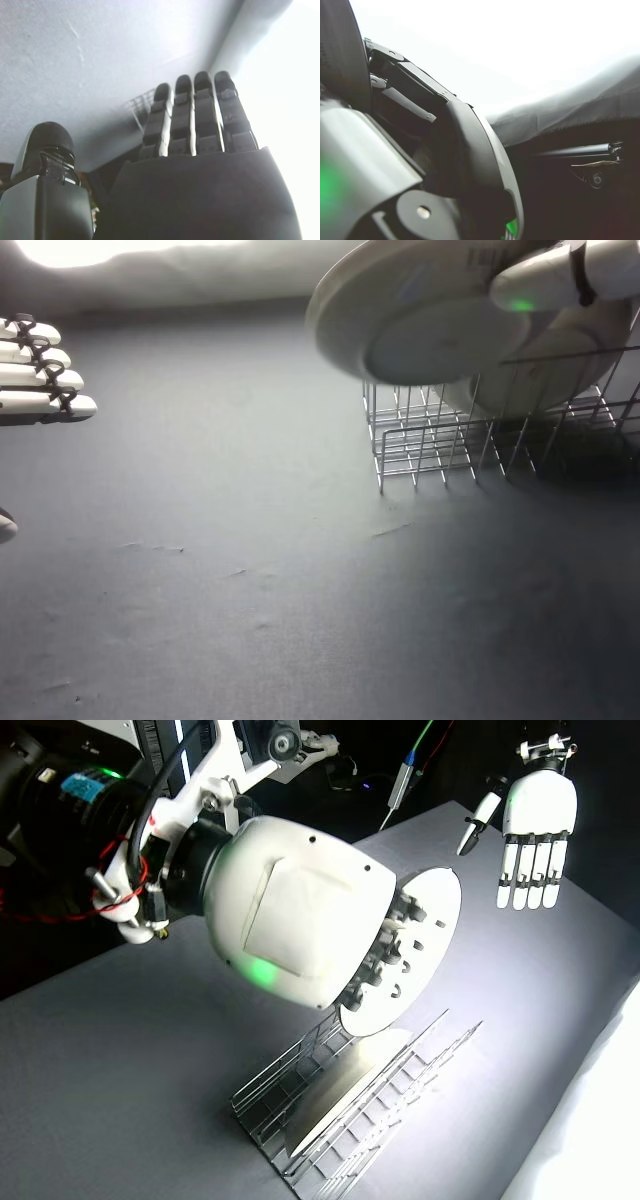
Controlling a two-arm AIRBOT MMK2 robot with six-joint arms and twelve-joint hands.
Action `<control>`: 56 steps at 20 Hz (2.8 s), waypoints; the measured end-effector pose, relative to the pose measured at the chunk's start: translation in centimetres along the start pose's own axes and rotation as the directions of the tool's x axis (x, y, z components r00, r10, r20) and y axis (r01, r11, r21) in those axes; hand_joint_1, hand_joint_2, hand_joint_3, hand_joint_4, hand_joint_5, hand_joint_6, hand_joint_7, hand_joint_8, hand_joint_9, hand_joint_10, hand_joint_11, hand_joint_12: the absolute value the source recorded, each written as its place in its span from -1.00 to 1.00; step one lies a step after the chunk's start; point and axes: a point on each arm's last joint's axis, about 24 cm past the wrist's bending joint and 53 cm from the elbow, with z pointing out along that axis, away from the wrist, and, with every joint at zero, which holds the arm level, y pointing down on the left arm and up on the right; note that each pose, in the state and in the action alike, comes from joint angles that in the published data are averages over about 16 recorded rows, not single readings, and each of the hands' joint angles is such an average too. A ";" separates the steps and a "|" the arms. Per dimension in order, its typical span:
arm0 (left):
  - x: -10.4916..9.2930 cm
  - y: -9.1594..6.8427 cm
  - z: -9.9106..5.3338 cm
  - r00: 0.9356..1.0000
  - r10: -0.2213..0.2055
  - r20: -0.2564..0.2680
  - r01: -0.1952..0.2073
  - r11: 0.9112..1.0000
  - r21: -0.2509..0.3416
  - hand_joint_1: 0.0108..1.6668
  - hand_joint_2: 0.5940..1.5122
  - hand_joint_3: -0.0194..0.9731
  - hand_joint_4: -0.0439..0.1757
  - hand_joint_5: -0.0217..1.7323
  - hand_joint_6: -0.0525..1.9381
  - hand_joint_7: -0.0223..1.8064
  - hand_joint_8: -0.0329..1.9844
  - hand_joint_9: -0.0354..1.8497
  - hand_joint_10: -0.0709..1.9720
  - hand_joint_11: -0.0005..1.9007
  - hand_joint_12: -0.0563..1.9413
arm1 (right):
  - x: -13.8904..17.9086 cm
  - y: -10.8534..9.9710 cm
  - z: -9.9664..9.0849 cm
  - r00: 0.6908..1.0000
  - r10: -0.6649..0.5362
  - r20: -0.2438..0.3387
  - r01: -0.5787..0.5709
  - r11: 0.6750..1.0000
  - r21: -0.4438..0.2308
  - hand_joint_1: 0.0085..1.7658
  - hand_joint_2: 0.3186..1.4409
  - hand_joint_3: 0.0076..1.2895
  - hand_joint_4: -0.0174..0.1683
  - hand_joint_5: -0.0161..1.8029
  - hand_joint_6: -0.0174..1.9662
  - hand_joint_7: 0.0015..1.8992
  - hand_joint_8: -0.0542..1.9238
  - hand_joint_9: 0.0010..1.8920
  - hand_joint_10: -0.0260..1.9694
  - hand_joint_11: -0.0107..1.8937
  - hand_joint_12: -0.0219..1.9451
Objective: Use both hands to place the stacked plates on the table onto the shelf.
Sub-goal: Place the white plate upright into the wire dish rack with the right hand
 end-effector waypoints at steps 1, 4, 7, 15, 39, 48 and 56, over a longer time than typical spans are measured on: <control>0.0 0.0 0.0 1.000 0.000 0.000 0.000 1.000 0.000 -0.99 0.17 -0.92 -0.53 -0.87 -0.93 -0.85 -0.96 -0.88 -0.92 -0.97 -0.92 | 0.1 0.1 0.0 1.000 -0.001 -0.001 0.001 1.000 0.000 0.60 0.21 -0.99 -0.89 0.08 -0.06 0.17 -0.28 0.09 -0.06 -0.08 0.17; 0.0 0.0 0.0 1.000 0.000 0.000 0.000 1.000 0.000 -0.99 0.17 -0.92 -0.53 -0.87 -0.93 -0.85 -0.96 -0.87 -0.92 -0.97 -0.93 | 0.3 0.2 -0.1 1.000 -0.004 -0.006 0.004 1.000 -0.001 0.60 0.21 -0.99 -0.89 0.08 -0.07 0.16 -0.28 0.09 -0.04 -0.09 0.19; 0.0 0.0 0.0 1.000 0.000 0.000 0.000 1.000 0.000 -0.99 0.17 -0.92 -0.52 -0.87 -0.93 -0.85 -0.96 -0.88 -0.92 -0.97 -0.93 | 0.4 -0.1 -0.2 1.000 -0.008 -0.009 0.008 1.000 0.007 0.60 0.21 -0.99 -0.90 0.08 -0.08 0.15 -0.26 0.09 -0.03 -0.09 0.18; 0.1 -0.2 0.0 1.000 -0.001 -0.004 0.001 1.000 0.003 -0.99 0.17 -0.92 -0.52 -0.87 -0.93 -0.85 -0.96 -0.87 -0.92 -0.96 -0.93 | 0.0 -1.5 -0.9 1.000 -0.012 0.004 0.012 0.999 0.037 0.60 0.21 -0.99 -0.90 0.07 -0.09 0.16 -0.27 0.09 -0.02 -0.08 0.21; 0.5 -2.1 0.5 0.997 -0.070 -0.019 0.071 0.995 0.066 -0.99 0.17 -0.92 -0.53 -0.88 -0.93 -0.86 -0.96 -0.89 -0.92 -0.98 -0.94 | -6.0 -6.8 -1.7 0.991 -0.065 0.117 0.049 0.990 0.134 0.60 0.21 -0.99 -0.90 0.08 -0.10 0.13 -0.22 0.08 -0.01 -0.11 0.20; 0.9 -3.6 0.7 0.995 -0.094 -0.039 0.098 0.990 0.105 -0.99 0.17 -0.92 -0.53 -0.87 -0.93 -0.85 -0.96 -0.88 -0.92 -0.97 -0.94 | -6.4 -8.0 -1.8 0.989 -0.079 0.123 0.060 0.987 0.148 0.59 0.22 -0.99 -0.90 0.07 -0.10 0.13 -0.22 0.06 -0.03 -0.13 0.23; 1.7 -4.0 0.7 0.991 -0.115 -0.065 0.122 0.986 0.116 -0.99 0.17 -0.92 -0.53 -0.87 -0.93 -0.85 -0.96 -0.87 -0.92 -0.97 -0.94 | -6.2 -7.4 -1.7 0.990 -0.068 0.127 0.052 0.991 0.126 0.49 0.27 -0.99 -0.88 -0.05 -0.42 0.03 -0.47 -0.07 -0.33 -0.37 0.30</control>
